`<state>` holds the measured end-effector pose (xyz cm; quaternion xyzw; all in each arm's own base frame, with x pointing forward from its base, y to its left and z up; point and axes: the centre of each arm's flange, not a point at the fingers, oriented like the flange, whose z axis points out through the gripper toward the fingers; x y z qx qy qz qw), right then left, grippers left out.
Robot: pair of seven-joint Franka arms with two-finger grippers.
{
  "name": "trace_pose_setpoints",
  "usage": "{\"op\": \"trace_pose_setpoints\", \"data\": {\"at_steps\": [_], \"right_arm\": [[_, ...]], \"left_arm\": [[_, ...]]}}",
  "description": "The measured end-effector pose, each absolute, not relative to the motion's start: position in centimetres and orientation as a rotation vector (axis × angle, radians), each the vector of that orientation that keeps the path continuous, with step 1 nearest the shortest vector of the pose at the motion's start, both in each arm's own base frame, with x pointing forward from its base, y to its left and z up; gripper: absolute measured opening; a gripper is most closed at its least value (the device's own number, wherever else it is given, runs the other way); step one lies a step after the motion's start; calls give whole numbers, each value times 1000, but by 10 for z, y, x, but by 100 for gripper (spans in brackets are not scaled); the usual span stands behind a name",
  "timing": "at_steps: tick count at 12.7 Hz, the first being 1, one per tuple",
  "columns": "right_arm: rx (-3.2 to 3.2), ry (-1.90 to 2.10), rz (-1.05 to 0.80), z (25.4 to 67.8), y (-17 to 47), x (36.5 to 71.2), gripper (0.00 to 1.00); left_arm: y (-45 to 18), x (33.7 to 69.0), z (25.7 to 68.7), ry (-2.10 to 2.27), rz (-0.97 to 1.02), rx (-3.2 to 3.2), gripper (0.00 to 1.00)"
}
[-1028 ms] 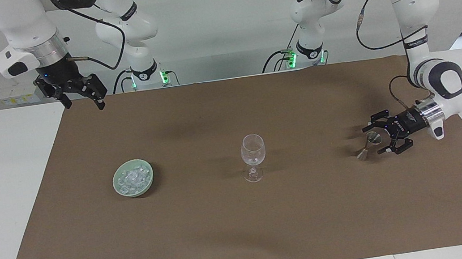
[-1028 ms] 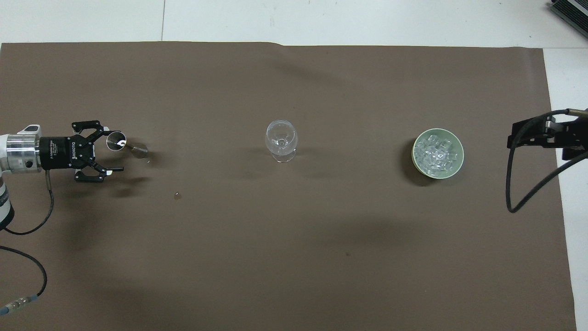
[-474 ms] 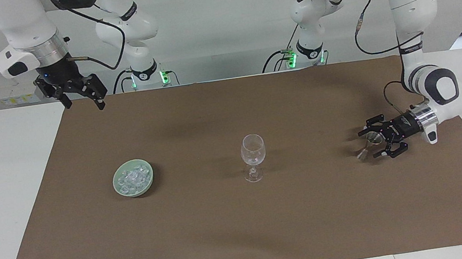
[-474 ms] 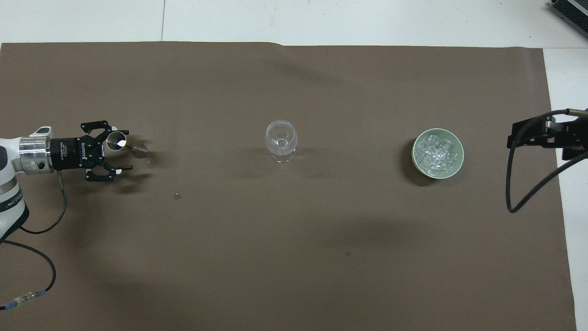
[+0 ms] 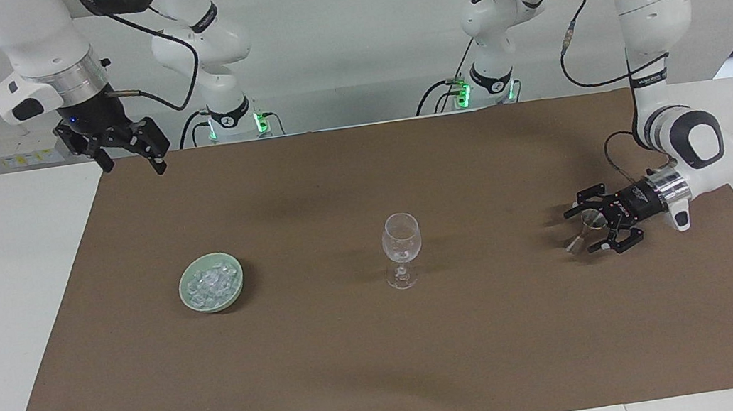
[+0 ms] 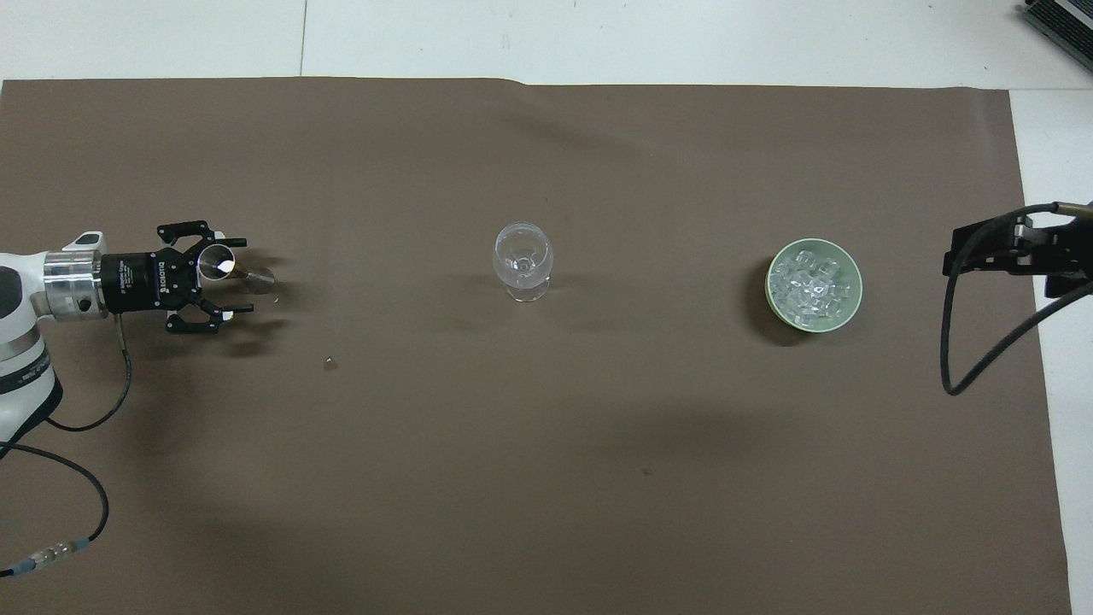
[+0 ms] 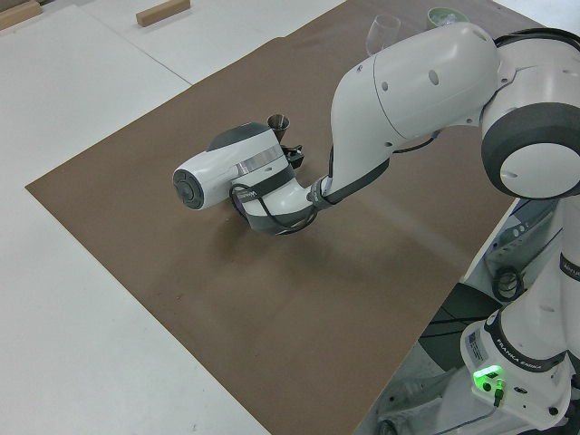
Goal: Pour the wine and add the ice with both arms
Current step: 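Advance the left gripper around the silver jigger and close it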
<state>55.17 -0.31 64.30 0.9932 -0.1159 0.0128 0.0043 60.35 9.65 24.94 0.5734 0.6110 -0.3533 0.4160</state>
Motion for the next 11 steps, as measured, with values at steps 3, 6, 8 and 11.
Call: {"op": "trace_pose_setpoints", "data": {"at_steps": [3, 6, 8, 11], "right_arm": [[3112, -363, 40, 643, -3, 552, 100], [3111, -363, 40, 643, -3, 552, 100], [3111, -363, 39, 643, -3, 552, 100], [3111, -363, 39, 643, -3, 552, 100]], "left_arm": [[97, 603, 249, 1527, -882, 1446, 100], [97, 603, 248, 1525, -881, 1447, 100], [97, 603, 248, 1525, -881, 1448, 98], [97, 603, 247, 1526, -881, 1447, 85]]}}
